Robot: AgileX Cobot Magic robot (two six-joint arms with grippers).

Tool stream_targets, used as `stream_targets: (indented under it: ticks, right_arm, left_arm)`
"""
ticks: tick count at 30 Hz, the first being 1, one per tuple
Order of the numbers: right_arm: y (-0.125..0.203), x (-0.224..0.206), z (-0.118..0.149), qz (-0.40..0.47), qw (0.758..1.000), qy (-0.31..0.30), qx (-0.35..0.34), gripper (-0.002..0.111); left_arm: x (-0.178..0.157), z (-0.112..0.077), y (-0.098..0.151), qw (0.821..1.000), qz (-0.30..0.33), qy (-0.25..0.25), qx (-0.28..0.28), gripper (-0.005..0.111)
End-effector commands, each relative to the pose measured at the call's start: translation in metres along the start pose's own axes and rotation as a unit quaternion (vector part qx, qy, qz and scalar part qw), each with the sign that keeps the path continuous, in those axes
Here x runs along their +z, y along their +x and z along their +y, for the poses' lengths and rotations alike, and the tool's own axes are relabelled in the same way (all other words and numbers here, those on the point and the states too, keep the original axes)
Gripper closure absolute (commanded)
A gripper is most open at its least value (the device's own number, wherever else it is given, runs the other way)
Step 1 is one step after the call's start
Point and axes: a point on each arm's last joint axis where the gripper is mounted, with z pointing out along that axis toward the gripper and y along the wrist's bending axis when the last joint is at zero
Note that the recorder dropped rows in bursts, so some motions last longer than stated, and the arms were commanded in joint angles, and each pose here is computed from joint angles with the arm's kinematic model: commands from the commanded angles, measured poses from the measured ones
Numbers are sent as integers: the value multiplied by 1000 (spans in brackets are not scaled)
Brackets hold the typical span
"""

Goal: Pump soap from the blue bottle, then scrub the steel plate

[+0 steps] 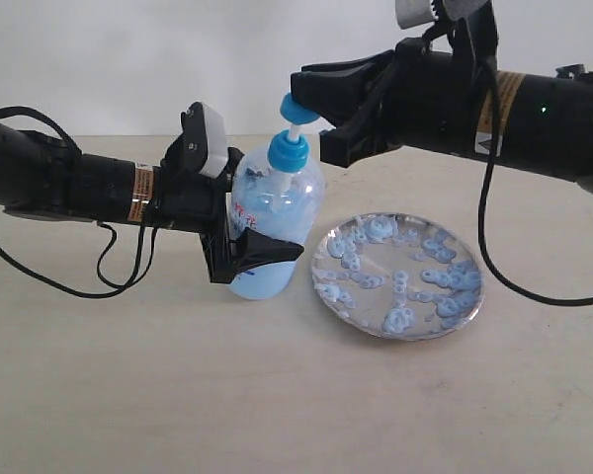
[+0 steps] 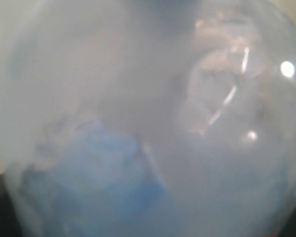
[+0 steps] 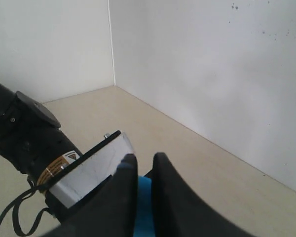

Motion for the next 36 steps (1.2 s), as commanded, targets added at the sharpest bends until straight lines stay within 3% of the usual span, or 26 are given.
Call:
stream_targets:
  ticks: [1, 16, 25, 30, 36]
  right_arm:
    - [27, 9, 5, 97, 995, 18, -8, 101]
    - [62, 20, 3, 175, 983, 44, 25, 101]
    - [59, 21, 1, 164, 985, 50, 6, 101]
    - [35, 19, 5, 95, 993, 35, -59, 101]
    - [-33, -4, 17, -83, 987, 57, -126, 101]
  left_arm:
    - [-2, 0, -10, 1000, -24, 8, 10, 103]
    - [-2, -1, -12, 999, -35, 14, 9, 103]
    - [-2, -1, -12, 999, -35, 13, 8, 103]
    - [-2, -1, -12, 999, -36, 12, 8, 103]
    - [-2, 3, -14, 999, -48, -6, -9, 103]
